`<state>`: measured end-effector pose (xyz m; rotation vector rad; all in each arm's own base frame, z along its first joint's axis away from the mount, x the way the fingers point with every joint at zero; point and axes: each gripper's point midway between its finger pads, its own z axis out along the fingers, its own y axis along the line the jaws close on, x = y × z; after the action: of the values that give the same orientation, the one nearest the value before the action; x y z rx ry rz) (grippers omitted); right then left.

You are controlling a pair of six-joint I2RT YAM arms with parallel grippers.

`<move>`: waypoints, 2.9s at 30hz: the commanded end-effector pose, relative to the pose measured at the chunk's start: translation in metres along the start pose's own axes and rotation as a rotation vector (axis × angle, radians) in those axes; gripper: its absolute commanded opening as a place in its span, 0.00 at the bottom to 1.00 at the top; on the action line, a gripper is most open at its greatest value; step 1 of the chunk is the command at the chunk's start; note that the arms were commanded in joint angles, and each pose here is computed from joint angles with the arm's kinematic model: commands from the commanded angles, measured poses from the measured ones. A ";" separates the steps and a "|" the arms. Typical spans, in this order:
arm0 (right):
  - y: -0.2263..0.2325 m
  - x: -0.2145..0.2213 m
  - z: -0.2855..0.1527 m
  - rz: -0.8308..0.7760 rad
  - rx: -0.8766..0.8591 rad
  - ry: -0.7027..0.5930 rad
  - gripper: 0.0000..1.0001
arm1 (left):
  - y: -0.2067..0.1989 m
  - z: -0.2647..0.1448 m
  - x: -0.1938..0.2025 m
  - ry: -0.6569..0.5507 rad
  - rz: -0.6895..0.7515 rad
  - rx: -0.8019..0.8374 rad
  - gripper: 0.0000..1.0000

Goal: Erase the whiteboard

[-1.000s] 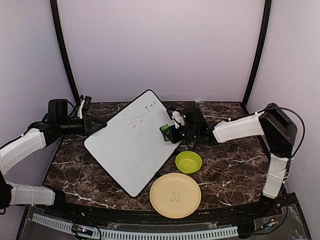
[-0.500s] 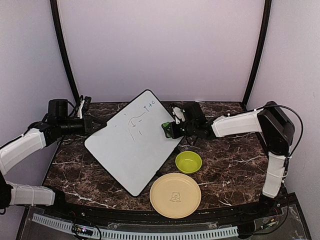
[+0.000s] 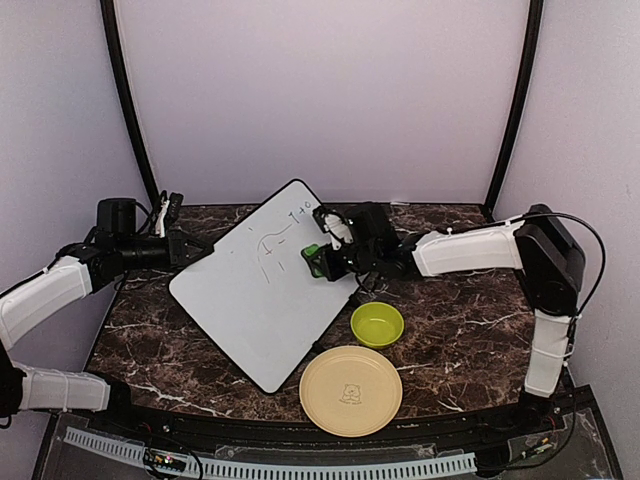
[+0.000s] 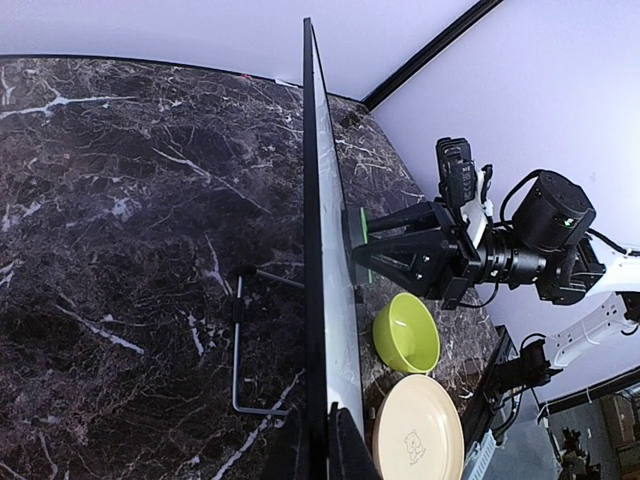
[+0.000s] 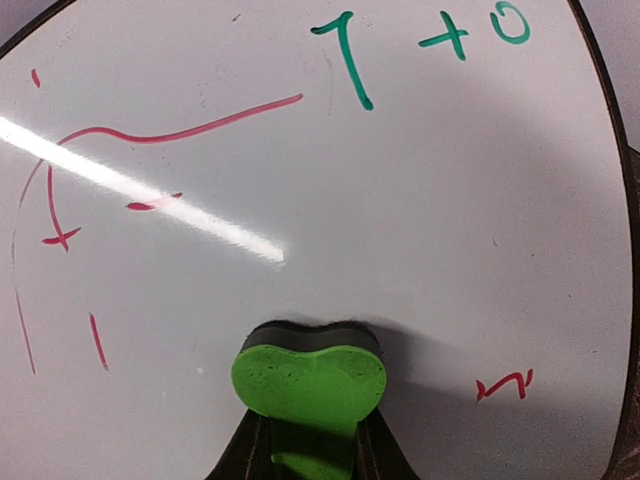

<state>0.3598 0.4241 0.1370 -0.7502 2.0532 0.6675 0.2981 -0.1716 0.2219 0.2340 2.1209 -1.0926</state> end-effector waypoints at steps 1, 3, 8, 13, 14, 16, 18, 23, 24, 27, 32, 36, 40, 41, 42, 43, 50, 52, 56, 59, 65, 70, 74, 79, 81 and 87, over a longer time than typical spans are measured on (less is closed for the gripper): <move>-0.045 0.011 -0.002 0.027 0.082 0.027 0.00 | -0.007 0.003 0.007 0.038 0.067 0.024 0.00; -0.065 0.015 -0.003 0.042 0.116 0.037 0.00 | -0.008 0.003 0.007 0.036 0.069 0.024 0.00; -0.097 0.026 -0.003 0.076 0.172 0.066 0.00 | -0.005 0.004 0.009 0.038 0.069 0.020 0.00; -0.089 0.016 -0.003 0.082 0.139 0.049 0.00 | -0.006 0.005 0.005 0.039 0.075 0.019 0.00; -0.084 0.013 -0.003 0.079 0.124 0.042 0.00 | -0.007 0.005 0.005 0.039 0.076 0.021 0.00; -0.068 0.003 -0.003 0.049 0.091 0.025 0.00 | -0.007 0.004 0.005 0.041 0.077 0.024 0.00; -0.050 -0.004 0.000 0.012 0.066 0.023 0.00 | -0.007 0.004 0.006 0.040 0.079 0.024 0.00; 0.001 -0.010 0.008 -0.035 -0.044 0.021 0.00 | -0.008 0.002 0.008 0.038 0.080 0.025 0.00; 0.012 -0.010 0.009 -0.043 -0.067 0.022 0.00 | -0.008 0.002 0.008 0.039 0.079 0.026 0.00; 0.033 -0.008 0.008 -0.053 -0.117 0.019 0.00 | -0.009 0.001 0.008 0.037 0.081 0.025 0.00; -0.011 -0.005 0.008 -0.027 -0.023 0.012 0.00 | -0.008 0.002 0.009 0.040 0.080 0.025 0.00; -0.061 0.011 0.005 0.033 0.038 0.029 0.00 | -0.007 0.002 0.008 0.039 0.081 0.023 0.00; -0.079 0.026 0.001 0.077 0.037 0.049 0.00 | -0.006 0.003 0.008 0.040 0.081 0.018 0.00; -0.082 0.029 0.002 0.082 0.039 0.056 0.00 | -0.005 0.003 0.009 0.041 0.080 0.017 0.00; -0.083 0.033 0.002 0.085 0.041 0.066 0.00 | -0.005 0.004 0.009 0.042 0.079 0.016 0.00; -0.083 0.036 0.003 0.086 0.039 0.072 0.00 | -0.005 0.004 0.009 0.042 0.078 0.016 0.00; -0.052 0.048 0.007 0.053 -0.018 0.103 0.00 | -0.005 0.004 0.008 0.042 0.078 0.015 0.00; -0.024 0.041 0.010 0.018 -0.070 0.098 0.00 | -0.005 0.004 0.009 0.043 0.078 0.016 0.00; 0.019 0.018 0.014 -0.024 -0.144 0.065 0.00 | -0.004 0.005 0.009 0.047 0.079 0.016 0.00; 0.050 0.002 0.012 -0.078 -0.163 0.042 0.00 | -0.005 0.004 0.009 0.046 0.082 0.015 0.00; 0.115 0.006 0.011 -0.216 -0.168 0.051 0.00 | -0.005 0.003 0.008 0.044 0.081 0.014 0.00; 0.119 0.035 0.014 -0.286 -0.084 0.115 0.00 | -0.005 0.004 0.008 0.043 0.080 0.018 0.00; 0.081 0.025 0.015 -0.248 0.006 0.109 0.00 | -0.006 0.003 0.008 0.042 0.082 0.018 0.00; 0.014 0.001 0.012 -0.107 0.070 0.060 0.00 | -0.006 0.003 0.009 0.043 0.082 0.018 0.00; -0.006 -0.006 0.012 -0.069 0.094 0.048 0.00 | -0.006 0.003 0.009 0.043 0.082 0.018 0.00; -0.002 -0.017 0.013 -0.040 0.047 0.032 0.00 | -0.006 0.004 0.009 0.046 0.086 0.025 0.00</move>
<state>0.3892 0.4249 0.1568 -0.7532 2.0308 0.5507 0.2991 -0.1722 0.2228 0.2574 2.1216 -1.0754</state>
